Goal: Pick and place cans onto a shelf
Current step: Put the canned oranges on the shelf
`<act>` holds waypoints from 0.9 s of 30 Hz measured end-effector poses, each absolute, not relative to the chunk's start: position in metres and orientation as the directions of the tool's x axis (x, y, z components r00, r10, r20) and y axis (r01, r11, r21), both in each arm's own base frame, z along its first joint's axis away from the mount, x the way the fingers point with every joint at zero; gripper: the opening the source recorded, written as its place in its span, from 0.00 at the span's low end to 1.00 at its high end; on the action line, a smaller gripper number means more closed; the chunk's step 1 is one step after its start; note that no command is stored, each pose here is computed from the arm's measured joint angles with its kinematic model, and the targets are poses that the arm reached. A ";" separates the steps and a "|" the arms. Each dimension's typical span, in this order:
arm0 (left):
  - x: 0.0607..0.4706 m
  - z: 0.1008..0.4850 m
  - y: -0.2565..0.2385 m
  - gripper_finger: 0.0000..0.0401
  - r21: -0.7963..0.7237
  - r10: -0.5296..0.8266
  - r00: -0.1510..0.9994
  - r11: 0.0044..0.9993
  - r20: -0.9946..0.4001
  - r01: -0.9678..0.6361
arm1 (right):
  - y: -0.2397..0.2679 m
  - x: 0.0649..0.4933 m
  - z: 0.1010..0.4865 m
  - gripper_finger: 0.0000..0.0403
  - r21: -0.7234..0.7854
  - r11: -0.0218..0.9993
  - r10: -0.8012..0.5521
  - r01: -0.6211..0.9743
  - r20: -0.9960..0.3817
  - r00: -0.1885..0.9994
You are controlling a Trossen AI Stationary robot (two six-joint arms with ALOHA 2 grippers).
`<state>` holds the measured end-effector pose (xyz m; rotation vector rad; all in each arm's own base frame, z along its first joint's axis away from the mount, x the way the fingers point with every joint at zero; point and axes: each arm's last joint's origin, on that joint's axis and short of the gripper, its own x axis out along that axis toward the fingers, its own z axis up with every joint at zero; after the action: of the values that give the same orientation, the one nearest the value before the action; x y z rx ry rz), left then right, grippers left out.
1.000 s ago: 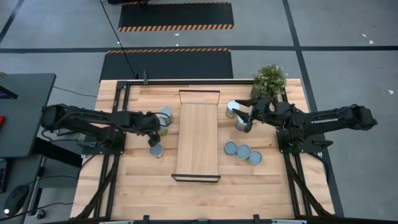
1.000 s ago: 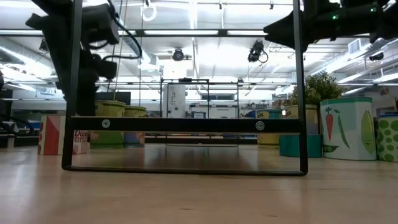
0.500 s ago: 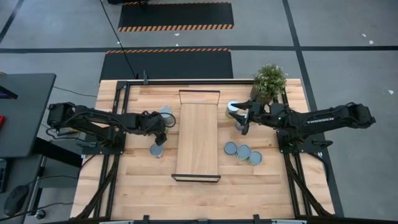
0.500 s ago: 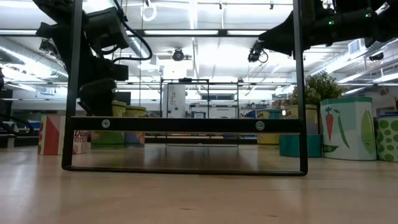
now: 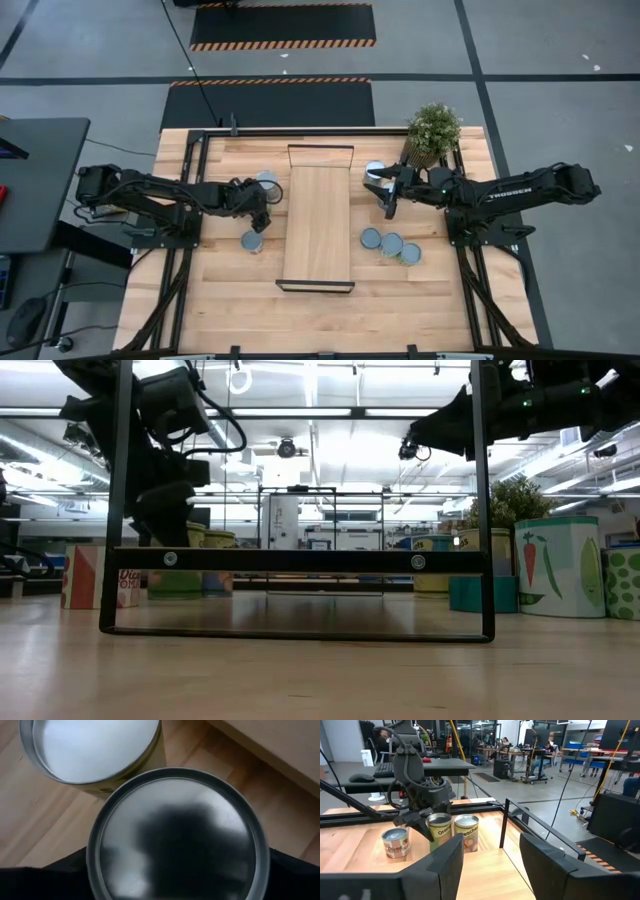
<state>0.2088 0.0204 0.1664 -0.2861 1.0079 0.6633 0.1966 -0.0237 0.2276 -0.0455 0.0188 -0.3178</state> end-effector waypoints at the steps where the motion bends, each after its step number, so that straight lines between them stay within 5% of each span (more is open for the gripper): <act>1: 0.209 0.166 0.020 0.80 0.070 0.374 0.363 0.773 -0.853 -0.631 | -0.024 0.197 0.228 0.50 -0.048 0.949 -0.313 0.312 -0.012 0.950; 12: 0.221 0.195 0.007 0.82 -0.056 0.197 0.399 0.840 -0.895 -0.540 | -0.024 0.197 0.228 0.50 -0.082 0.948 -0.311 0.309 -0.011 0.950; 19: 0.242 0.236 0.004 0.81 -0.095 0.197 0.513 0.868 -0.836 -0.488 | -0.023 0.197 0.228 0.50 -0.107 0.948 -0.303 0.300 -0.011 0.953; 27: 0.289 0.249 0.023 0.82 0.005 0.242 0.504 0.904 -0.829 -0.427 | -0.021 0.197 0.227 0.50 -0.182 0.961 -0.214 0.208 -0.016 0.977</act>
<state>0.2894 0.0233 0.2488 -0.2109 0.9617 0.4073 0.1973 -0.0208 0.2272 -0.1809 0.0354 -0.2135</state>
